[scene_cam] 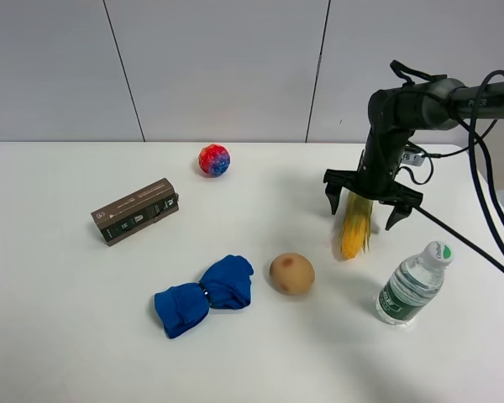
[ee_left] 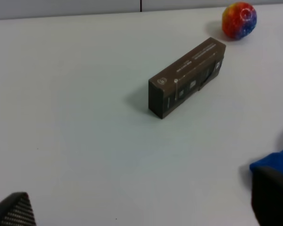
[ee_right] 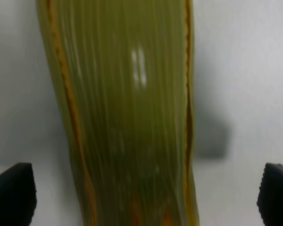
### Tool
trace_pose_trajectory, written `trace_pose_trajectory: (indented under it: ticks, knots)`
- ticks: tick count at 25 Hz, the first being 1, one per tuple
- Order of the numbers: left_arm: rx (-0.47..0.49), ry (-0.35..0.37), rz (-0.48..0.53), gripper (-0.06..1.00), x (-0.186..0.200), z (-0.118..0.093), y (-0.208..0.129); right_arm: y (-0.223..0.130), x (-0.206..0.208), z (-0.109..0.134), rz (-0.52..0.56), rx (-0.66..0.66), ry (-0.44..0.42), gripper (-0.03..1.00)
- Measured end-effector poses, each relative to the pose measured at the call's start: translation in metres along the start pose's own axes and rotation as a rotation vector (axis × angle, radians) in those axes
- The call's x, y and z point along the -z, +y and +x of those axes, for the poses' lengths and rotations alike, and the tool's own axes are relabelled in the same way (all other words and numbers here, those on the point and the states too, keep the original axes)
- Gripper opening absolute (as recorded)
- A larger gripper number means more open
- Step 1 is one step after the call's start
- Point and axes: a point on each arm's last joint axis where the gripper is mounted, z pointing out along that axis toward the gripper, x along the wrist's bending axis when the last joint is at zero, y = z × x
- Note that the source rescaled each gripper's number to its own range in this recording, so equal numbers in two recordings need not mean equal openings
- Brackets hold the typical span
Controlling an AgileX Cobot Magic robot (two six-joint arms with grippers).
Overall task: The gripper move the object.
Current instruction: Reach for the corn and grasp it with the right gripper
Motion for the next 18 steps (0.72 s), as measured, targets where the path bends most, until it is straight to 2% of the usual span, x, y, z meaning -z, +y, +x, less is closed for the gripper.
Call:
trace_pose_trajectory:
  ticks: [11, 18]
  knots:
    - [0.000, 0.000, 0.000, 1.00, 0.000, 0.000, 0.000, 0.009, 0.000, 0.005, -0.098, 0.009, 0.059, 0.85]
    - [0.000, 0.000, 0.000, 1.00, 0.000, 0.000, 0.000, 0.005, -0.016, 0.004, -0.029, -0.003, 0.027, 0.84]
